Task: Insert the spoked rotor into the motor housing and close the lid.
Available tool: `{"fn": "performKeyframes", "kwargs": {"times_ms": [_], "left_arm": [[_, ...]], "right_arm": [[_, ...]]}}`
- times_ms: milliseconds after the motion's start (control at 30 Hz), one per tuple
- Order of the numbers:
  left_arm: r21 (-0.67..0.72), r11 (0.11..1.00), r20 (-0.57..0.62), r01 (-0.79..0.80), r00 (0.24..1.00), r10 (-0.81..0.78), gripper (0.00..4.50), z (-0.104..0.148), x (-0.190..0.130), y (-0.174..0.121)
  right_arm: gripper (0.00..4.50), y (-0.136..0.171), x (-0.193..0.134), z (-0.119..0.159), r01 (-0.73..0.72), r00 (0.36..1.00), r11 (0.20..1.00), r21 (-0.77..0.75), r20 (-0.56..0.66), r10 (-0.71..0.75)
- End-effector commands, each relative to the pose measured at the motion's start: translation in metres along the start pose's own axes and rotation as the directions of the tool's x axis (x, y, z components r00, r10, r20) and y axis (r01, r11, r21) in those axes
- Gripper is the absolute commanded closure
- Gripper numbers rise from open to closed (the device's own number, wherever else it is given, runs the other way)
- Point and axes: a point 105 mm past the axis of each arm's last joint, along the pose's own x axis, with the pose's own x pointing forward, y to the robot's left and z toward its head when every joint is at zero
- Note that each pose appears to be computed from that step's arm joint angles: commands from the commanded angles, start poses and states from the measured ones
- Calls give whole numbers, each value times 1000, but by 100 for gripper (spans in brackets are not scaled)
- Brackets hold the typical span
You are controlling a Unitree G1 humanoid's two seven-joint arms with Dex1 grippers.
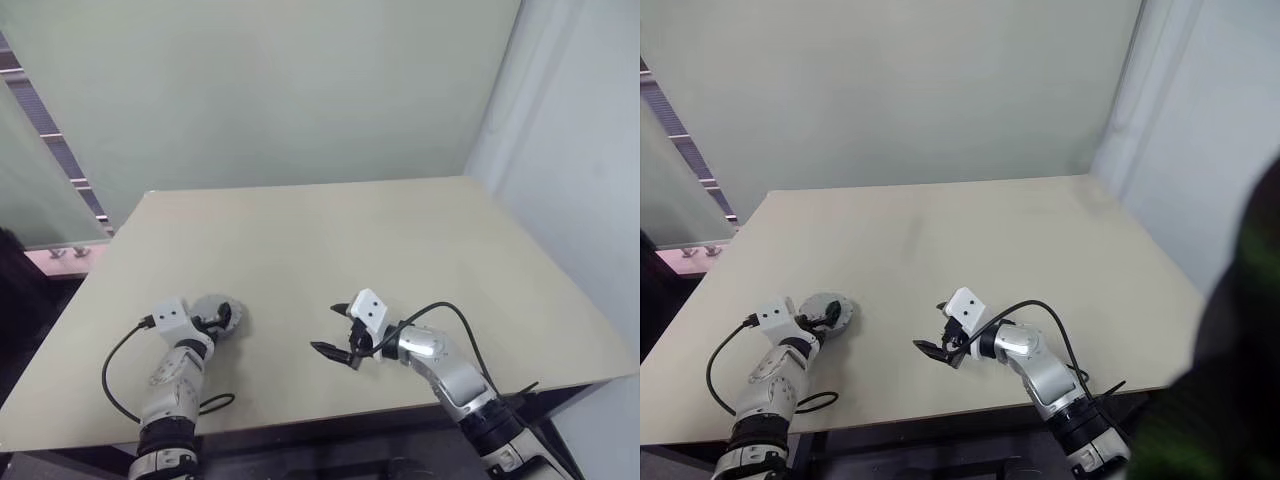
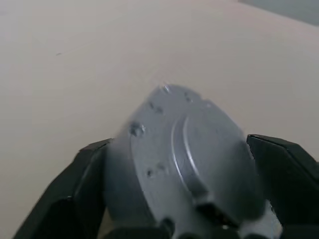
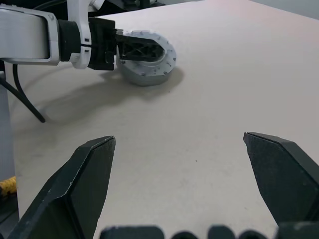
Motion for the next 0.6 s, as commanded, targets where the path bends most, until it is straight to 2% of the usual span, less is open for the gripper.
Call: {"fn": "performKeyframes", "kwargs": {"times_ms": [33,200,333,467,600], "left_arm": [[45,997,113,-65,992,60,3,28,0,11],[75,992,215,-103,973,85,3,45,-12,21],[161,986,259,38,962,-80,3,58,-28,1],[292,907,176,303,915,-363,3,57,-49,-41],[368,755,31,543,804,-594,3,49,-78,-82]], "right_arm": [[0,-5,0,13,13,999,999,-43,34,-12],[0,-8,0,12,36,999,998,-43,35,-34],[0,-14,-5,11,66,997,998,-25,35,-65],[0,-26,-17,8,107,994,994,5,27,-107],[0,-40,-34,5,184,982,982,33,24,-185]]}}
